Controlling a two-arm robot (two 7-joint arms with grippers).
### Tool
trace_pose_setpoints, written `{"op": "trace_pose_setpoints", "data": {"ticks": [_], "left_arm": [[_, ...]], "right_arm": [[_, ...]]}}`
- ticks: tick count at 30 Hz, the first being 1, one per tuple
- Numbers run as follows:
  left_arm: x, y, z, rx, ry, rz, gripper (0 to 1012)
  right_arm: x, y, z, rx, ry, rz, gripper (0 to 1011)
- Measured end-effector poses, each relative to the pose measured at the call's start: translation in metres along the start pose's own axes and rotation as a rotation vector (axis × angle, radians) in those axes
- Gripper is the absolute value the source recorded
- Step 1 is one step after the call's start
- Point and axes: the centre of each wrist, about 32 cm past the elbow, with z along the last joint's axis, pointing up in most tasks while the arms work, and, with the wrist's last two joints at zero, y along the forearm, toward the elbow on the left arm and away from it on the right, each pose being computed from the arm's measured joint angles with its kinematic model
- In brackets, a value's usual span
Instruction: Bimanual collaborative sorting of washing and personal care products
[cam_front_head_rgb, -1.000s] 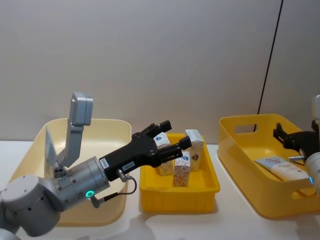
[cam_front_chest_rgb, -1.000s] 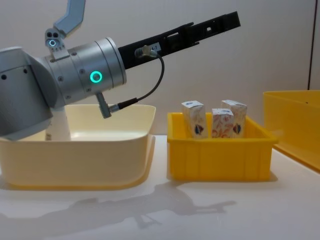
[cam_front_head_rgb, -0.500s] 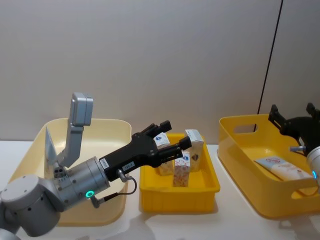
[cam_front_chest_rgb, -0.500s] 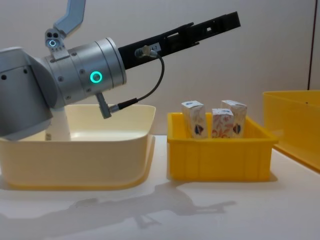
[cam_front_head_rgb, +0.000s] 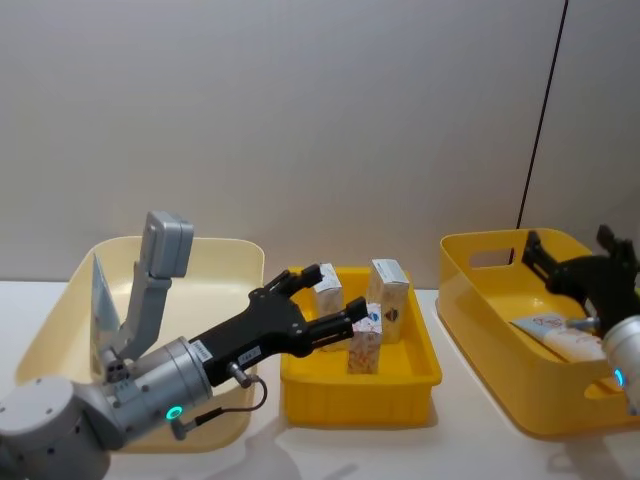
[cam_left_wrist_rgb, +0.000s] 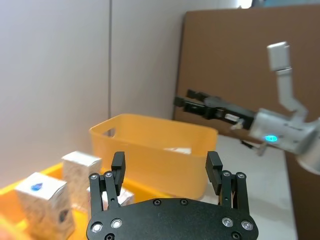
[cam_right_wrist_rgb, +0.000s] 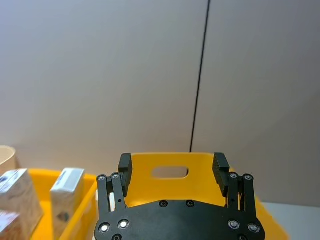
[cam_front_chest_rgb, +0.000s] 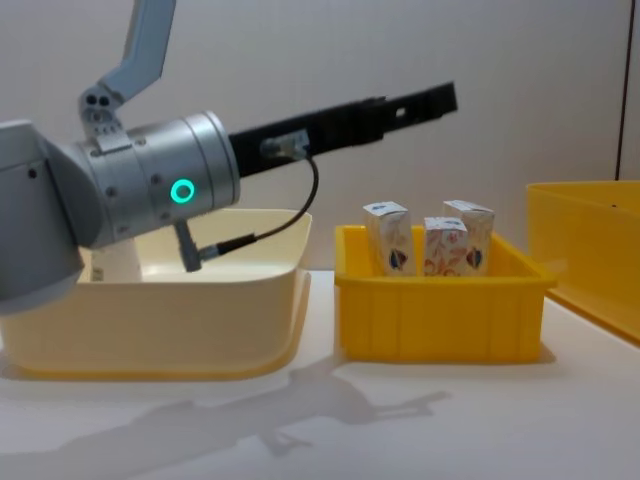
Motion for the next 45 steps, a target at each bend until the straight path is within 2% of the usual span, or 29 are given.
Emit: {"op": "trace_pose_setpoints", "data": {"ticks": [8,11,13,18,23,28,30,35,45], "left_arm": [[-0.0105,0.0127,-0.0069,0.05,-0.057,0.104,1002],[-0.0133,0.0158,-0.0086,0.062,-0.072,0.131,1002],[-0.0176,0.0202,-0.0112,0.078,-0.094,0.168,1002],[-0.0229,0.0257,-0.014,0.096,-0.122,0.214,1002],[-0.0315,0.0339,-0.018,0.121,-0.169,0.284,1002],[-0.037,0.0391,-0.0204,0.136,-0.198,0.327,1002],[-0.0414,0.043,-0.0221,0.146,-0.222,0.359,1002],[-0.0486,0.049,-0.0247,0.16,-0.261,0.411,1001],[-0.0646,0.0617,-0.0292,0.181,-0.348,0.518,1002]], "right_arm": [[-0.013,-0.021,-0.015,-0.011,0.008,0.062,1001],[-0.017,-0.028,-0.018,-0.014,0.011,0.08,1001],[-0.021,-0.034,-0.022,-0.017,0.015,0.097,1001],[-0.03,-0.049,-0.03,-0.023,0.025,0.137,1001],[-0.039,-0.064,-0.036,-0.031,0.037,0.177,1001],[-0.045,-0.075,-0.041,-0.035,0.048,0.206,1001],[-0.049,-0.084,-0.044,-0.039,0.057,0.227,1001],[-0.057,-0.097,-0.048,-0.045,0.072,0.261,1001],[-0.063,-0.111,-0.052,-0.05,0.088,0.292,1001]]}}
